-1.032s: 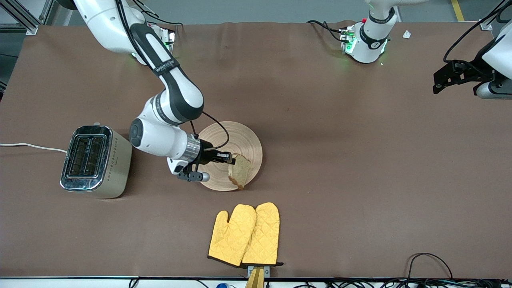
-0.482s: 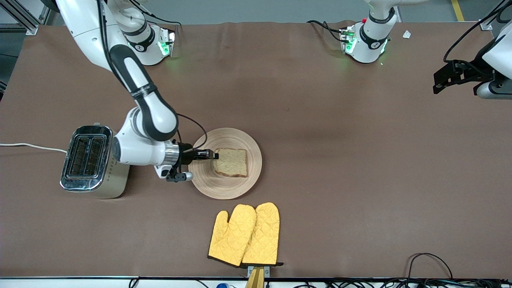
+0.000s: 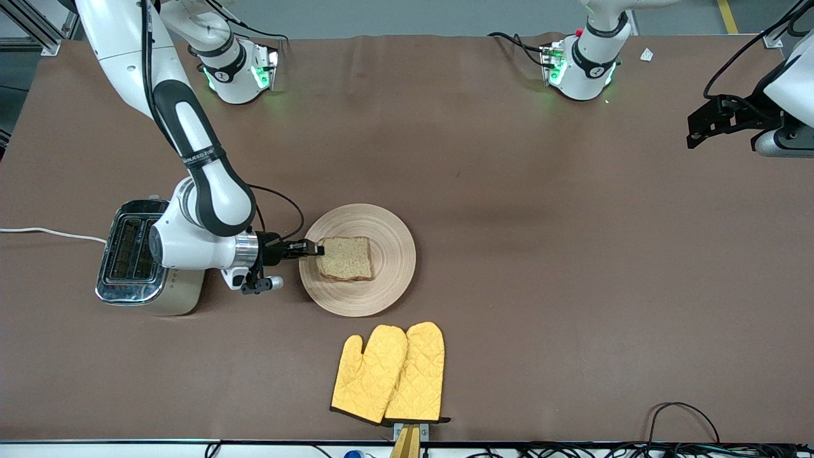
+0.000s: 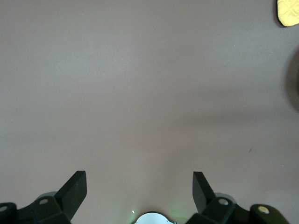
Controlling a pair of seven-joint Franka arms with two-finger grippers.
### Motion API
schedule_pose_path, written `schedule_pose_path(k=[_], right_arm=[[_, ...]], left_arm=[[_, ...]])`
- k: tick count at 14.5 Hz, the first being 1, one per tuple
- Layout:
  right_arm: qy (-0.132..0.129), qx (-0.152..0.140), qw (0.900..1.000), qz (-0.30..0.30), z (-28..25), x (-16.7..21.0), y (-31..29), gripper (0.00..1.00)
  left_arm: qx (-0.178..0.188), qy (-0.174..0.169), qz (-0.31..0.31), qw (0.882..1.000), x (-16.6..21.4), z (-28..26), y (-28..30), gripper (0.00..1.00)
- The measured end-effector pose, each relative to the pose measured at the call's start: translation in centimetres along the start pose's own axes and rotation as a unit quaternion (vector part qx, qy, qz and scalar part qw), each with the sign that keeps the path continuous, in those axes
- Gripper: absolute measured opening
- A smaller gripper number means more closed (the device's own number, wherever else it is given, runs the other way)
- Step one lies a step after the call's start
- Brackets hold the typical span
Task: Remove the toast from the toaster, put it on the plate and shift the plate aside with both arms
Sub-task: 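Open the right gripper to release the toast and withdraw it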
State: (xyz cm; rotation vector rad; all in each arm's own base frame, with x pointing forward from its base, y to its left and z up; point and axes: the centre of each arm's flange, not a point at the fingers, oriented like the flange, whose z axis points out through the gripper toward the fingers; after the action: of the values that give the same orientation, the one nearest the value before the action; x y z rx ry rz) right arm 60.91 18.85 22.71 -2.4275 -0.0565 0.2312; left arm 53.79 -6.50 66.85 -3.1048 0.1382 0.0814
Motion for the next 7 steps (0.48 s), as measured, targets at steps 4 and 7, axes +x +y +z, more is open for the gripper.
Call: schedule_pose_path(k=[4,7], right_arm=[[0.004,-0.009,1.000,0.016,-1.4,0.1,2.9,0.31],[-0.011,-0.017,0.999,0.025,-3.5,0.0,5.4,0.63]], left_arm=[[0.000,-0.001,-0.005,1.000,0.0,0.0,-0.6,1.00],[0.000,-0.003,-0.008,1.000,0.0,0.1,-0.8,1.00]])
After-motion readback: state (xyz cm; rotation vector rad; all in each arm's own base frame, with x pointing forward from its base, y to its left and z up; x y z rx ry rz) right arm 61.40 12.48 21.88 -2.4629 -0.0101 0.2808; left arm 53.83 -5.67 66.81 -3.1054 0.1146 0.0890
